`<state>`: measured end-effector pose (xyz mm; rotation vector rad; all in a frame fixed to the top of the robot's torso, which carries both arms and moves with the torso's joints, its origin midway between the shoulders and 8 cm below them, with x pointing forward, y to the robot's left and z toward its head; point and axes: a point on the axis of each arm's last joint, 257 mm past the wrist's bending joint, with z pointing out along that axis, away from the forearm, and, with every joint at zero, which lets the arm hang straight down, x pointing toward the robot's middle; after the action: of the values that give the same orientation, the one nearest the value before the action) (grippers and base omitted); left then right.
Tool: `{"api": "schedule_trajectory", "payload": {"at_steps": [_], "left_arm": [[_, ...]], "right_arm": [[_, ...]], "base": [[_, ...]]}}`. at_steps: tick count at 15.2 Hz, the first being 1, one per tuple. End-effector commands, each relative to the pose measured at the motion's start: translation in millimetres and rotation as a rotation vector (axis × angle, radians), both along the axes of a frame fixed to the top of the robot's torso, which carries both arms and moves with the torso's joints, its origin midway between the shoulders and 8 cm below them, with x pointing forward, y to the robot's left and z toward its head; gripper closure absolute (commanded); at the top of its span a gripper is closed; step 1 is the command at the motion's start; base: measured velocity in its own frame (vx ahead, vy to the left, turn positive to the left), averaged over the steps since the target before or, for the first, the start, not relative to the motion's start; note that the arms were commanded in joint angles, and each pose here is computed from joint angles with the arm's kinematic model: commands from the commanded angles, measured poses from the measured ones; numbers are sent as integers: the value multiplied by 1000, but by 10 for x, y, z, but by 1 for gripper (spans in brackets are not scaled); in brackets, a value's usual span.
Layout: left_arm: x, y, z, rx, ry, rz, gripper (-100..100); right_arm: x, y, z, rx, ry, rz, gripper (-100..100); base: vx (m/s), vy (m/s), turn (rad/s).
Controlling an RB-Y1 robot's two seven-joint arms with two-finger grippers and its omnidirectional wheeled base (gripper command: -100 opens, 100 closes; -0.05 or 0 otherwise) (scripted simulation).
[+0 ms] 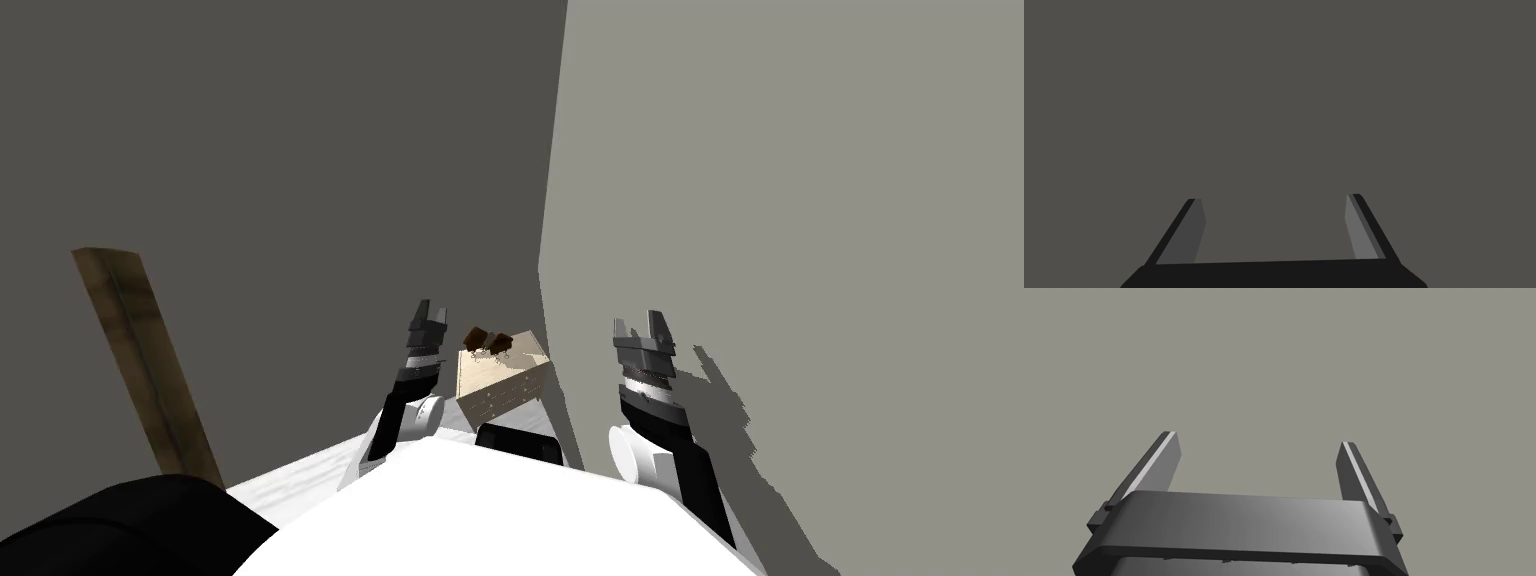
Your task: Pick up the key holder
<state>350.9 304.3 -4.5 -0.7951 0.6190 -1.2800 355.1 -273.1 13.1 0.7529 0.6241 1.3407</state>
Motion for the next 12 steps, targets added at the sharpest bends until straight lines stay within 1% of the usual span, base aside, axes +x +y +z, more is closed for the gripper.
{"api": "schedule_trajectory", "payload": {"at_steps": [1,2,3,5,6,8,9,10,11,12], "left_arm": [[35,0,-52,22,18,-17,-100],[67,14,-105,34,34,-28,-100],[67,13,-105,35,34,-28,-100],[151,86,-260,50,78,-47,-100],[151,86,-260,50,78,-47,-100],[247,229,-450,48,129,-56,-100],[251,234,-470,47,133,-55,-100],[300,332,-578,40,160,-55,-100],[303,336,-591,39,163,-55,-100],[351,453,-708,27,192,-52,-100]], "right_arm": [[0,0,0,0,0,0,0],[0,0,0,0,0,0,0],[0,0,0,0,0,0,0],[0,0,0,0,0,0,0],[0,0,0,0,0,0,0],[0,0,0,0,0,0,0],[0,1,0,0,0,0,0],[0,0,0,0,0,0,0],[0,0,0,0,0,0,0],[0,0,0,0,0,0,0]], "base": [[-2,0,-45],[-8,3,-95],[-10,6,-66],[-12,7,-92],[-13,8,-109],[-19,9,-162],[-22,11,-131],[-18,11,-119],[-16,10,-93],[-18,7,-140]]}}
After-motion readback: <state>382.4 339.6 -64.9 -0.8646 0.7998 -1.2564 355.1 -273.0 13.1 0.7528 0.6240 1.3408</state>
